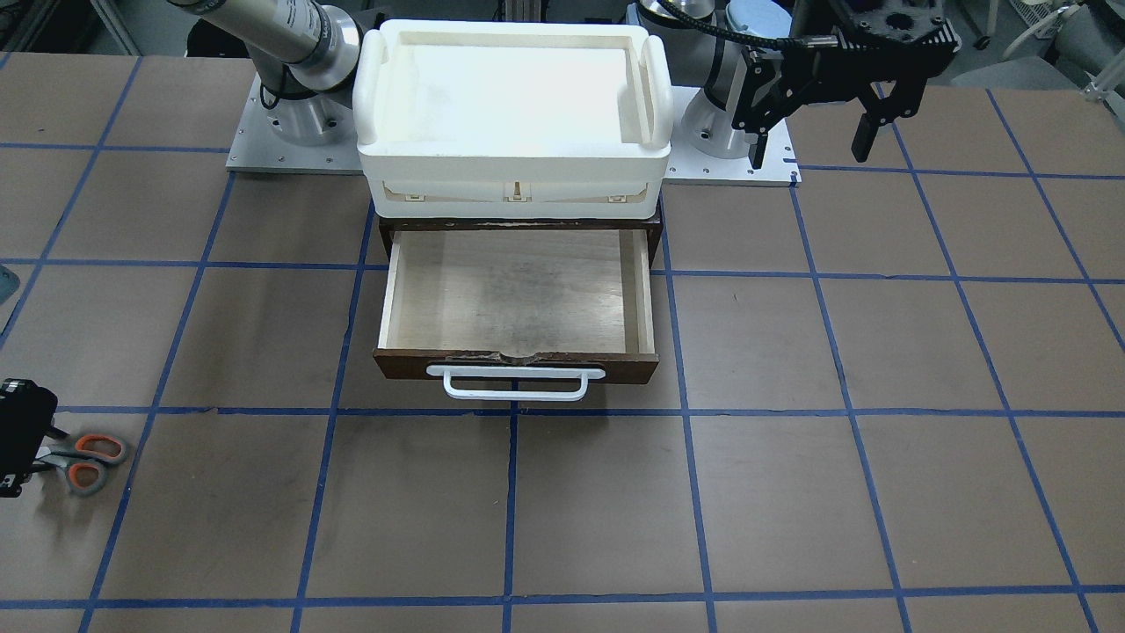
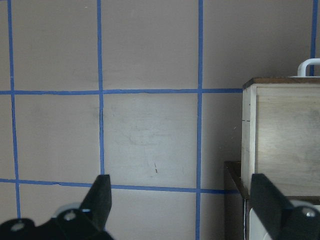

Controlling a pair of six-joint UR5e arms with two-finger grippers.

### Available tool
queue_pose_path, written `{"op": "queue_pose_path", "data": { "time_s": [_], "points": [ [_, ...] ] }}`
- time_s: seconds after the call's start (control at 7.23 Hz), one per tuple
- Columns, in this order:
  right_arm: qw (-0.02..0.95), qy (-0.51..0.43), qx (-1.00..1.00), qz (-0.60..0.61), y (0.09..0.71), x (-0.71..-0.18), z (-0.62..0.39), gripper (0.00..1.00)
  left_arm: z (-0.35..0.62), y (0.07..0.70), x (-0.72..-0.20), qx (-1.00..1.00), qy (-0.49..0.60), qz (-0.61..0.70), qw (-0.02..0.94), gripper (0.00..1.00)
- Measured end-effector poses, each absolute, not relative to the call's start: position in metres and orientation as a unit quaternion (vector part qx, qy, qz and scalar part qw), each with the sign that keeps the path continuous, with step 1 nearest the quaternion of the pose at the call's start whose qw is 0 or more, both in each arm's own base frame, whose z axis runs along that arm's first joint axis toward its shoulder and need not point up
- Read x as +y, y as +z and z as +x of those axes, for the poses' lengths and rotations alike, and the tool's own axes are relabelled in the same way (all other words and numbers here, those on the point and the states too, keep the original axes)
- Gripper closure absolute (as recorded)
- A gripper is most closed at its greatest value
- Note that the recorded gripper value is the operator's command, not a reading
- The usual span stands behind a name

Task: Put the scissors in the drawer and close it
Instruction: 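Close the right gripper on the scissors and lift them, then carry the scissors with the right gripper over the open drawer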

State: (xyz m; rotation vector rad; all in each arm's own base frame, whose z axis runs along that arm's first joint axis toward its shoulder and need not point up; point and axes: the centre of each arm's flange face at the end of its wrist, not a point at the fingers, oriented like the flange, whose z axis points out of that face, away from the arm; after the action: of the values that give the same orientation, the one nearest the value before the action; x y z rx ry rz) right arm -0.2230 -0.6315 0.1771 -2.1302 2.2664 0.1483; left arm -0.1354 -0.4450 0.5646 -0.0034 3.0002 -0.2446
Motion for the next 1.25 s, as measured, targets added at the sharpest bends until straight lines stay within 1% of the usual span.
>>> {"op": "queue_pose_path", "data": {
  "time_s": [0.42, 0.83, 1.25],
  "points": [
    [-0.007, 0.054, 0.724, -0.688, 0.207, -0.632, -0.216, 1.00, -0.135, 0.565, -0.445, 0.995, -0.081, -0.001, 0.066, 0.00],
    [-0.024, 0.036, 0.722, -0.691, 0.263, -0.627, -0.195, 1.00, -0.135, 0.565, -0.445, 0.994, -0.081, 0.000, 0.066, 0.00],
    [-0.010, 0.034, 0.715, -0.698, 0.346, -0.608, -0.101, 1.00, -0.135, 0.565, -0.445, 0.994, -0.081, 0.000, 0.067, 0.00]
  ]
}}
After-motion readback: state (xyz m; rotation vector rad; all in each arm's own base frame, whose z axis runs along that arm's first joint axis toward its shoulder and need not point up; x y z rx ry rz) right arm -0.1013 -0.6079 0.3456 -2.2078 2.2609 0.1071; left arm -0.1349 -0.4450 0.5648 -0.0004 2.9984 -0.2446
